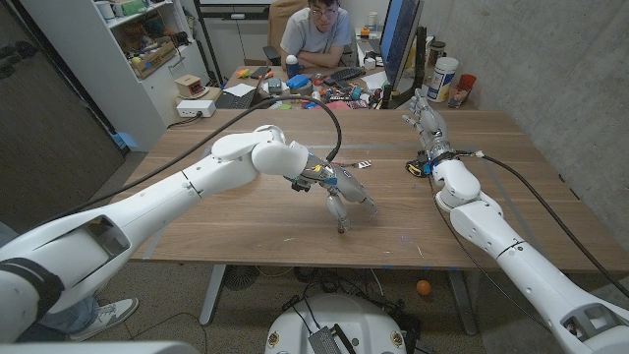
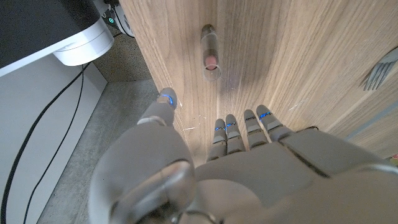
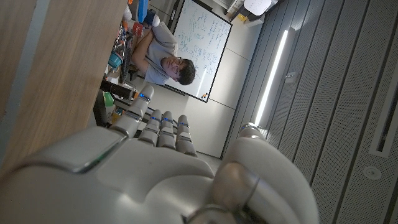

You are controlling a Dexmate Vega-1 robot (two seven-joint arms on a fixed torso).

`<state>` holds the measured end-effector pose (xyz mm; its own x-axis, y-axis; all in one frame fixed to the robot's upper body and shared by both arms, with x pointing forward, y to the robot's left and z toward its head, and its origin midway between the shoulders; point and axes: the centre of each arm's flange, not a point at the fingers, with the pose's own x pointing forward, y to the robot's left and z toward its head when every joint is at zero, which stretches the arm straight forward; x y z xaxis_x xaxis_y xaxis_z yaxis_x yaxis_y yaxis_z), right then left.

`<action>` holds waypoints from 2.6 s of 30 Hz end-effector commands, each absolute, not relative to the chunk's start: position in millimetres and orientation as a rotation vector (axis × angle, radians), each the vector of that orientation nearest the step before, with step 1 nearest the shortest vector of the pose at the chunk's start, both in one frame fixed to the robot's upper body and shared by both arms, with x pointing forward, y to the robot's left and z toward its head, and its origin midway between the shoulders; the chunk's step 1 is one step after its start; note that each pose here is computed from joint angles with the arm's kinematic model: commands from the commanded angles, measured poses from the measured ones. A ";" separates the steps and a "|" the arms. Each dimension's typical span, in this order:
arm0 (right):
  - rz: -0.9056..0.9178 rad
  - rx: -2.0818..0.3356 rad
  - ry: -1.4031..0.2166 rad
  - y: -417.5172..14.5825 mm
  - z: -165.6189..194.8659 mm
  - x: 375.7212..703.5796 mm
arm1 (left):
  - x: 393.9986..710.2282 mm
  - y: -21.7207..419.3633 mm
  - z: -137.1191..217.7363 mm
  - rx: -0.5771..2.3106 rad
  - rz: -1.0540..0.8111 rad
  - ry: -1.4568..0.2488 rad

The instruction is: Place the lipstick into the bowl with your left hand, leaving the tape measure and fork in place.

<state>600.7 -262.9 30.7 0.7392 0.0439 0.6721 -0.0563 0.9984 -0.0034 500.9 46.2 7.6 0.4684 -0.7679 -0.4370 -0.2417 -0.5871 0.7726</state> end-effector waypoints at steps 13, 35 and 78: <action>0.061 0.007 -0.695 -268.9 16.1 606.8 | 507.3 77.8 -18.4 2.027 -1.046 -0.702; -0.078 0.032 -0.697 -322.0 -24.7 562.0 | 536.3 76.4 -36.5 1.484 -0.886 -0.801; -0.019 0.016 -0.698 -301.5 -3.3 573.9 | 500.6 81.4 22.6 1.584 -0.842 -0.726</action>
